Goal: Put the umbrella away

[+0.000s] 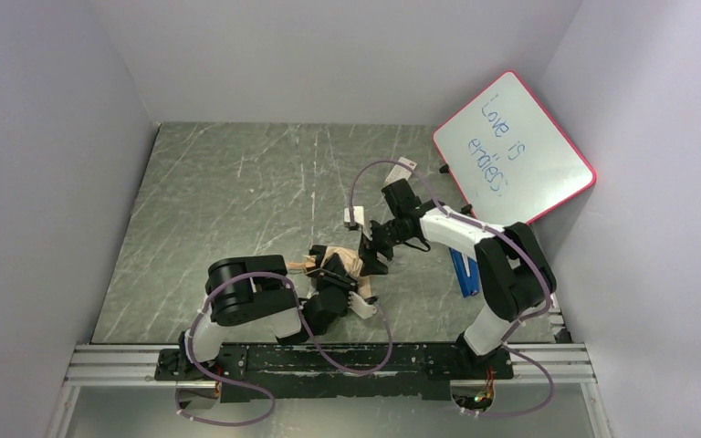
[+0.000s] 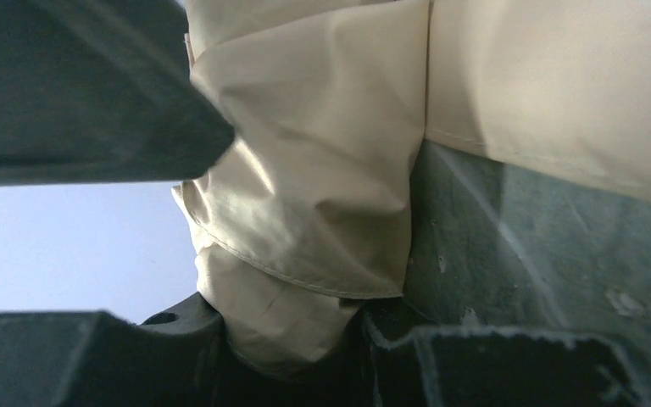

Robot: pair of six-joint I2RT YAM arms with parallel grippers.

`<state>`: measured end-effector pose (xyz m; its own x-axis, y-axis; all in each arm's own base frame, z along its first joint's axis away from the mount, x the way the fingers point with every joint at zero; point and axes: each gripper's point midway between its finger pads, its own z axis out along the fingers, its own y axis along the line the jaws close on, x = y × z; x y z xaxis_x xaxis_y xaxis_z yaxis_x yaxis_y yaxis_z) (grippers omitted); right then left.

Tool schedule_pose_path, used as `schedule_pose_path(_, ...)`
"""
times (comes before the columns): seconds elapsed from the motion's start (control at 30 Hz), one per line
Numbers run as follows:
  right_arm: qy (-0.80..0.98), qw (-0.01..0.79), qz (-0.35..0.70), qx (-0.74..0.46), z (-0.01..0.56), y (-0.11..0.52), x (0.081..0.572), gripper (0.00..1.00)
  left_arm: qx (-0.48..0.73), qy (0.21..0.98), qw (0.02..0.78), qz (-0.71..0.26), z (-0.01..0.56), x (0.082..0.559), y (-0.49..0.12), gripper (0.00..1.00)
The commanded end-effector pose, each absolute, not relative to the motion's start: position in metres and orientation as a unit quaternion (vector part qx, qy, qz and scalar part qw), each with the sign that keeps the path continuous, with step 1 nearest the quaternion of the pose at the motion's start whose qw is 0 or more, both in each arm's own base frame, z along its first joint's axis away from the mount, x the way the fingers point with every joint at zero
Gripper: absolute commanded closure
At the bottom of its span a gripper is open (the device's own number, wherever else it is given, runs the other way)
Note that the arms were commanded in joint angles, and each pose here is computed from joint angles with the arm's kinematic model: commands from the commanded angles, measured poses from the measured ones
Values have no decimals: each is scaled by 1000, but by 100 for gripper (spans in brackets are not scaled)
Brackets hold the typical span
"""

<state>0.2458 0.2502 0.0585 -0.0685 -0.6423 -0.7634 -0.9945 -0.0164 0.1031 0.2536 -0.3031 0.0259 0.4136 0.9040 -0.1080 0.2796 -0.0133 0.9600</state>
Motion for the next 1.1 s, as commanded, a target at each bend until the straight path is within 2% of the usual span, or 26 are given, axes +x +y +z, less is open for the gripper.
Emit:
schedule_pose_path(0.0, 672, 226, 317, -630, 32, 242, 241, 19, 702, 439, 449, 337, -9, 248, -271, 95)
schedule_pose_path(0.23, 695, 171, 287, -637, -2, 232, 239, 17, 700, 435, 452, 341, -7, 248, -271, 95)
schedule_pose_path(0.33, 702, 144, 289, -635, -9, 229, 235, 22, 696, 435, 458, 340, -5, 248, -274, 95)
schedule_pose_path(0.43, 705, 133, 291, -633, -13, 227, 232, 35, 692, 436, 465, 339, -1, 249, -276, 95)
schedule_pose_path(0.67, 721, 150, 265, -623, -16, 223, 239, 76, 679, 443, 482, 332, 12, 252, -285, 95)
schedule_pose_path(0.73, 726, 147, 261, -619, -17, 222, 239, 84, 672, 447, 490, 329, 18, 253, -288, 95)
schedule_pose_path(0.8, 733, 146, 256, -613, -20, 220, 239, 88, 655, 456, 507, 325, 30, 255, -291, 94)
schedule_pose_path(0.9, 744, 152, 238, -606, -25, 214, 242, 92, 626, 466, 539, 316, 53, 257, -296, 66)
schedule_pose_path(0.97, 748, 154, 226, -605, -27, 211, 242, 93, 613, 471, 554, 309, 65, 258, -299, 56)
schedule_pose_path(1.07, 754, 160, 205, -603, -29, 206, 246, 93, 605, 490, 559, 286, 75, 256, -302, 23)
